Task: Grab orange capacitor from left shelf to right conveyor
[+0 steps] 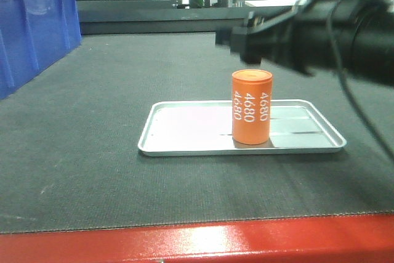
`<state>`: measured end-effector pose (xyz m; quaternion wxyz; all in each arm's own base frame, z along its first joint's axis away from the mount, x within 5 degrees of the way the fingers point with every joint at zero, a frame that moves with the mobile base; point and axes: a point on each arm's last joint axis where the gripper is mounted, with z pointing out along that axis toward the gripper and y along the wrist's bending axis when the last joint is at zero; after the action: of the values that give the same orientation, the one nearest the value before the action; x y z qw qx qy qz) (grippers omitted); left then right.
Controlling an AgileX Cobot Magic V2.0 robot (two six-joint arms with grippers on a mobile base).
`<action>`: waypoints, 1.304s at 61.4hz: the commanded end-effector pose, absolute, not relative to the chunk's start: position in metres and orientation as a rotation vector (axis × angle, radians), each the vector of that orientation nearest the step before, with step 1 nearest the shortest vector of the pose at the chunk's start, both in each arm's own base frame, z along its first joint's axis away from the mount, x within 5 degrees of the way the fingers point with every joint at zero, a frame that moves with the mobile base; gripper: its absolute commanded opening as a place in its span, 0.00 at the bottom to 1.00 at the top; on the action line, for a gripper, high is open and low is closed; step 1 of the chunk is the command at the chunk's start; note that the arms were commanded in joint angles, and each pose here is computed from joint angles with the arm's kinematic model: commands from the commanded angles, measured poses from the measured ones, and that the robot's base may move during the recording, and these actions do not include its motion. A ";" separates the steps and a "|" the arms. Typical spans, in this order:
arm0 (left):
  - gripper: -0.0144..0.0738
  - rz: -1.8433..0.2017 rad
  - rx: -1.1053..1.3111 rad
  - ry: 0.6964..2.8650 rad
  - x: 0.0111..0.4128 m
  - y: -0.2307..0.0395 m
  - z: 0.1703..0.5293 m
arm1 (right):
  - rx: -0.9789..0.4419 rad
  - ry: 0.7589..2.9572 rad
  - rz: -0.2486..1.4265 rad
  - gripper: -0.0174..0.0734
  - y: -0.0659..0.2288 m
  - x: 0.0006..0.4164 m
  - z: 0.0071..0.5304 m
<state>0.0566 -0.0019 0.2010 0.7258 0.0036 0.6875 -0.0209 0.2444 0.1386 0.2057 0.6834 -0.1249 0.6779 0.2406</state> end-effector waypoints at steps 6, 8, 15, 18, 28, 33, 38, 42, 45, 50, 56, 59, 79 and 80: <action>0.02 -0.058 0.003 1.436 0.056 -0.002 0.203 | -0.309 1.290 0.579 0.85 0.135 0.228 0.261; 0.02 -0.058 0.003 1.436 0.056 -0.002 0.203 | -0.334 1.280 0.581 0.85 0.134 0.223 0.267; 0.02 -0.058 0.003 1.436 0.056 -0.002 0.203 | -0.390 1.295 0.559 0.76 0.126 0.204 0.290; 0.02 -0.058 0.003 1.436 0.056 -0.002 0.203 | -0.393 1.313 0.546 0.70 0.121 0.197 0.297; 0.02 -0.058 0.003 1.436 0.056 -0.002 0.203 | -0.385 1.334 0.517 0.31 0.102 0.168 0.322; 0.02 -0.058 0.003 1.436 0.056 -0.002 0.203 | -0.378 1.336 0.510 0.25 0.094 0.155 0.330; 0.02 -0.058 0.003 1.436 0.056 -0.002 0.203 | -0.372 1.323 0.505 0.25 0.088 0.145 0.336; 0.02 -0.058 0.003 1.436 0.056 -0.002 0.203 | -0.368 1.312 0.504 0.25 0.085 0.141 0.339; 0.02 -0.058 0.003 1.436 0.056 -0.002 0.203 | -0.366 1.303 0.505 0.25 0.084 0.139 0.341; 0.02 -0.058 0.003 1.436 0.056 -0.002 0.203 | -0.365 1.295 0.506 0.25 0.084 0.138 0.342; 0.02 -0.058 0.003 1.436 0.056 -0.002 0.203 | -0.363 1.292 0.508 0.25 0.084 0.138 0.342; 0.02 -0.058 0.003 1.436 0.056 -0.002 0.203 | -0.363 1.290 0.508 0.25 0.084 0.138 0.342; 0.02 -0.058 0.003 1.436 0.056 -0.002 0.203 | -0.278 1.298 0.439 0.25 0.071 0.145 0.343; 0.02 -0.058 0.003 1.436 0.056 -0.002 0.203 | -0.270 1.286 0.414 0.25 0.067 0.144 0.345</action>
<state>0.0566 -0.0019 0.2010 0.7258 0.0036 0.6875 -0.0209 0.1458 0.0768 0.3236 0.7233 -0.1500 0.6428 0.2028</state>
